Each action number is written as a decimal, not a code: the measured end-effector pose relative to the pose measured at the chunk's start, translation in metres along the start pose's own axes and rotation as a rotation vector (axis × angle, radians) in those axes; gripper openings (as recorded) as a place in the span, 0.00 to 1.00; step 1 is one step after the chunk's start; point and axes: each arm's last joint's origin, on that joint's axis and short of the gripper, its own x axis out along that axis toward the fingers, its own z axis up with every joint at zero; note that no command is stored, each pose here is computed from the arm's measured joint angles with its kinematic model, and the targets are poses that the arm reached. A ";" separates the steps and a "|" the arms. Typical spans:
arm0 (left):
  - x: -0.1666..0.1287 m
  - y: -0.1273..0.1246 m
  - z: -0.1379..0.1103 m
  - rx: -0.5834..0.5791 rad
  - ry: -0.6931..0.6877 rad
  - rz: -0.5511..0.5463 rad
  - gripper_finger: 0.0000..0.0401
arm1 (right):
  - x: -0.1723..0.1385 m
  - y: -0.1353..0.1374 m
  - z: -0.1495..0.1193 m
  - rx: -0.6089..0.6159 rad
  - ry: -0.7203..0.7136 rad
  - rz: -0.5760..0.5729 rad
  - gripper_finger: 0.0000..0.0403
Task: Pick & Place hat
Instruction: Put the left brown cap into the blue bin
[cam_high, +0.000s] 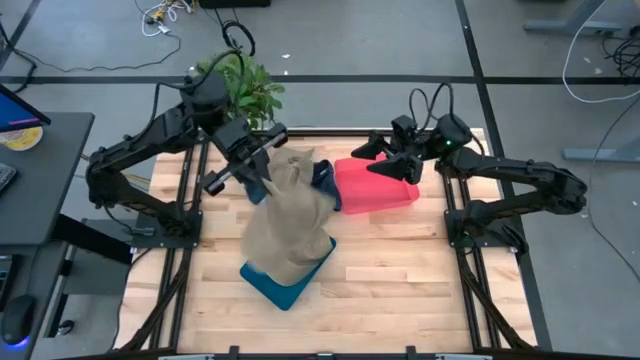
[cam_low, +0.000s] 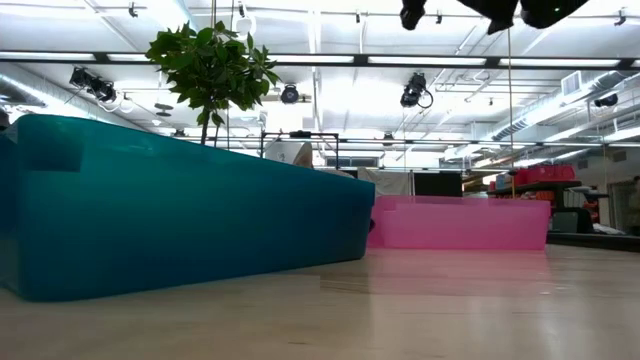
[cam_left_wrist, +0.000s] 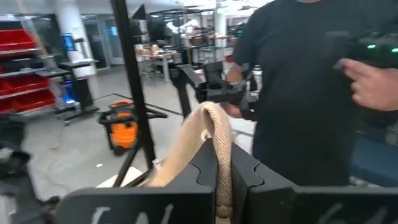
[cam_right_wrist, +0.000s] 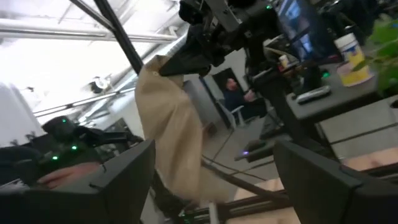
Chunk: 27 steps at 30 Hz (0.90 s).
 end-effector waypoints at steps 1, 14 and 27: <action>0.002 0.000 -0.001 -0.005 -0.001 -0.018 0.02 | 0.002 -0.001 0.000 0.005 0.005 0.012 0.81; 0.014 0.015 -0.007 0.021 -0.026 -0.027 0.02 | 0.051 -0.012 0.010 0.070 0.219 0.180 0.81; 0.014 0.017 -0.006 0.042 -0.037 -0.031 0.02 | 0.073 -0.008 0.007 0.154 0.349 0.336 0.81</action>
